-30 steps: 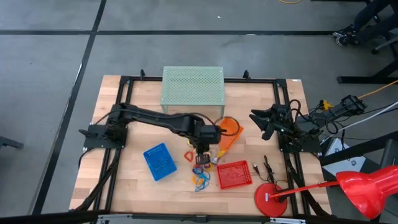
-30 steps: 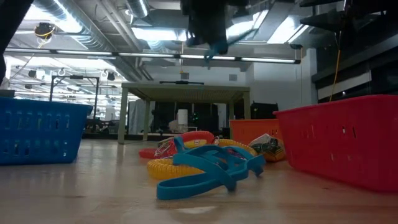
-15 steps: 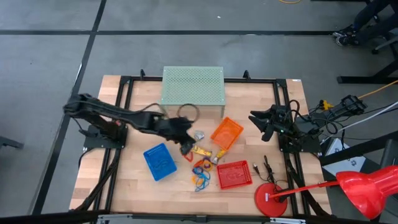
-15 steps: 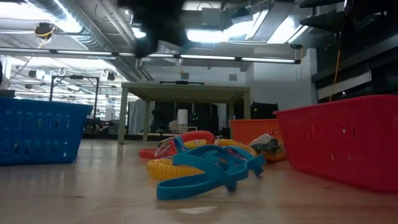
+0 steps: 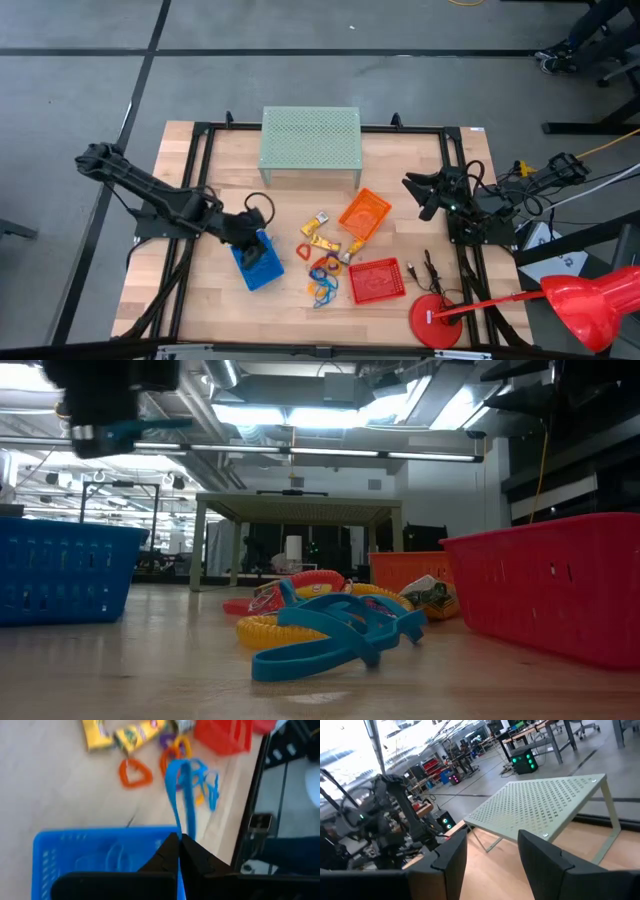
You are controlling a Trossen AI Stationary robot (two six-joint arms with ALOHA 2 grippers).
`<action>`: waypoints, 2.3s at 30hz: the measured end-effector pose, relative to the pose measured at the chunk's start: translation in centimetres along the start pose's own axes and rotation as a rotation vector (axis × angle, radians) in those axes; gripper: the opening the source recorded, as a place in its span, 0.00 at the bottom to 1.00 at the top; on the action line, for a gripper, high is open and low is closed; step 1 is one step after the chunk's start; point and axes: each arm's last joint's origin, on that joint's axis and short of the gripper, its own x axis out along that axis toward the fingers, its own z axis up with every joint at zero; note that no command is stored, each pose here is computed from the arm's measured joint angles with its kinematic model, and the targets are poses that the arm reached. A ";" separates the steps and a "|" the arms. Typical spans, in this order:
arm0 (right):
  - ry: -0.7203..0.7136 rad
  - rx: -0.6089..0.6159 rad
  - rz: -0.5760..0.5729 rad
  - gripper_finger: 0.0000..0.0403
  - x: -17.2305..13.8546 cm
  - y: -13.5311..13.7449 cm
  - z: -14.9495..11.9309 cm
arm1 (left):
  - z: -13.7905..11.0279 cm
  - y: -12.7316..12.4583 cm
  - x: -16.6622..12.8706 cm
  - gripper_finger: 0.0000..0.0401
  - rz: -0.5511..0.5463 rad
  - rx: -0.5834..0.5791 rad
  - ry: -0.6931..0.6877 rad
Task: Pick & Place Office Desk Supplies
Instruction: Put the blue rubberband into the blue bin
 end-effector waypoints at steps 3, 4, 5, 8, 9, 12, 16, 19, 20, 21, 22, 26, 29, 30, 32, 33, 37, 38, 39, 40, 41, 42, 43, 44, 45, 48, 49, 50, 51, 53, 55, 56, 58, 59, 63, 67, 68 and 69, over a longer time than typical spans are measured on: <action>0.004 -0.001 -0.002 0.44 0.1 0.0 -0.1 | -1.1 0.8 0.3 0.01 0.033 0.011 0.023; 0.005 -0.001 -0.003 0.44 0.1 0.1 -0.2 | -1.3 0.9 0.3 0.02 0.031 0.015 0.023; 0.007 -0.002 -0.003 0.44 0.1 0.1 -0.2 | -1.4 1.0 0.3 0.02 0.031 0.018 0.027; 0.015 -0.010 -0.001 0.44 0.2 0.1 -0.4 | -2.0 1.7 0.8 0.06 0.046 0.037 0.062; 0.016 -0.012 -0.001 0.44 0.2 0.2 -0.4 | -2.2 1.9 0.9 0.07 0.048 0.043 0.079; 0.017 -0.012 -0.002 0.44 0.2 0.2 -0.4 | -2.7 2.4 1.2 0.13 0.050 0.047 0.115; 0.016 0.014 -0.002 0.44 0.2 0.2 -0.4 | -3.3 3.2 1.6 0.21 0.061 0.063 0.152; 0.016 0.013 -0.004 0.44 0.3 0.2 -0.4 | -3.6 3.6 1.8 0.28 0.080 0.065 0.160; 0.015 0.013 -0.007 0.44 0.3 0.2 -0.4 | -3.6 3.6 1.8 0.30 0.080 0.069 0.158; 0.015 0.014 -0.007 0.44 0.3 0.2 -0.4 | -3.6 3.6 1.8 0.32 0.074 0.070 0.153; 0.014 0.020 -0.008 0.44 0.3 0.2 -0.4 | -3.5 3.5 1.8 0.34 0.070 0.069 0.150; 0.013 0.042 -0.009 0.44 0.3 0.2 -0.4 | -3.1 3.0 1.6 0.39 0.011 0.066 0.094; 0.013 0.042 -0.009 0.44 0.3 0.2 -0.4 | -2.4 2.1 1.1 0.41 -0.082 0.075 0.007; 0.013 0.043 -0.009 0.44 0.3 0.2 -0.4 | -1.9 1.7 0.8 0.41 -0.134 0.074 -0.035; 0.013 0.043 -0.009 0.44 0.3 0.2 -0.4 | -1.0 0.9 0.3 0.41 -0.240 0.065 -0.118; 0.013 0.043 -0.009 0.44 0.3 0.2 -0.4 | -0.5 0.5 0.1 0.41 -0.290 0.058 -0.166; 0.013 0.040 -0.009 0.44 0.3 0.2 -0.4 | 1.3 -0.1 0.1 0.39 -0.380 0.038 -0.287; 0.013 0.039 -0.009 0.44 0.3 0.2 -0.4 | 1.5 0.1 0.5 0.39 -0.360 0.035 -0.280; 0.013 0.038 -0.009 0.44 0.3 0.2 -0.4 | 1.6 0.3 1.0 0.38 -0.332 0.041 -0.257; 0.016 0.038 -0.006 0.44 0.3 0.2 -0.5 | 1.8 0.3 1.6 0.38 -0.309 0.057 -0.230; 0.018 0.037 -0.003 0.44 0.3 0.2 -0.5 | 2.1 0.1 2.2 0.38 -0.298 0.079 -0.207; 0.018 0.038 -0.003 0.44 0.3 0.2 -0.5 | 2.5 -0.4 2.6 0.37 -0.299 0.105 -0.191; 0.018 0.038 -0.002 0.44 0.3 0.2 -0.5 | 3.0 -1.1 3.1 0.37 -0.311 0.137 -0.176; 0.018 0.037 -0.003 0.44 0.3 0.2 -0.5 | 3.5 -1.9 3.6 0.36 -0.326 0.174 -0.158; 0.018 0.037 -0.003 0.44 0.3 0.2 -0.5 | 4.0 -2.7 4.3 0.36 -0.336 0.207 -0.135; 0.020 0.037 0.000 0.44 0.3 0.2 -0.5 | 5.7 -4.4 6.5 0.35 -0.323 0.284 -0.020; 0.020 0.037 0.000 0.44 0.3 0.2 -0.5 | 6.1 -4.9 7.2 0.35 -0.309 0.313 0.029; 0.020 0.037 0.000 0.44 0.3 0.2 -0.5 | 6.5 -5.3 7.9 0.35 -0.289 0.354 0.069; 0.020 0.037 0.000 0.44 0.3 0.2 -0.5 | 6.8 -5.7 8.4 0.35 -0.267 0.399 0.105; 0.023 0.033 -0.002 0.44 0.3 0.2 -0.5 | 7.5 -6.6 9.3 0.35 -0.254 0.510 0.144; 0.025 0.028 -0.004 0.44 0.3 0.1 -0.5 | 8.3 -7.7 9.7 0.35 -0.253 0.628 0.156; 0.026 0.028 -0.004 0.44 0.3 0.1 -0.5 | 8.6 -8.2 9.9 0.35 -0.256 0.672 0.168; 0.026 0.034 -0.003 0.44 0.3 0.1 -0.6 | 9.1 -9.0 10.5 0.35 -0.261 0.744 0.195; 0.030 0.043 0.000 0.44 0.3 0.1 -0.6 | 9.1 -9.2 11.0 0.35 -0.258 0.776 0.219; 0.060 0.050 0.036 0.44 0.3 0.2 -0.7 | 8.5 -10.7 12.8 0.35 -0.199 0.917 0.279; 0.082 0.043 0.056 0.44 0.3 0.3 -0.9 | 7.4 -12.0 15.3 0.35 -0.077 0.944 0.319; 0.090 0.041 0.065 0.44 0.3 0.4 -0.9 | 7.2 -12.3 15.9 0.35 -0.051 0.934 0.323; 0.103 0.040 0.080 0.44 0.4 0.4 -1.0 | 7.1 -12.7 16.6 0.35 -0.036 0.924 0.323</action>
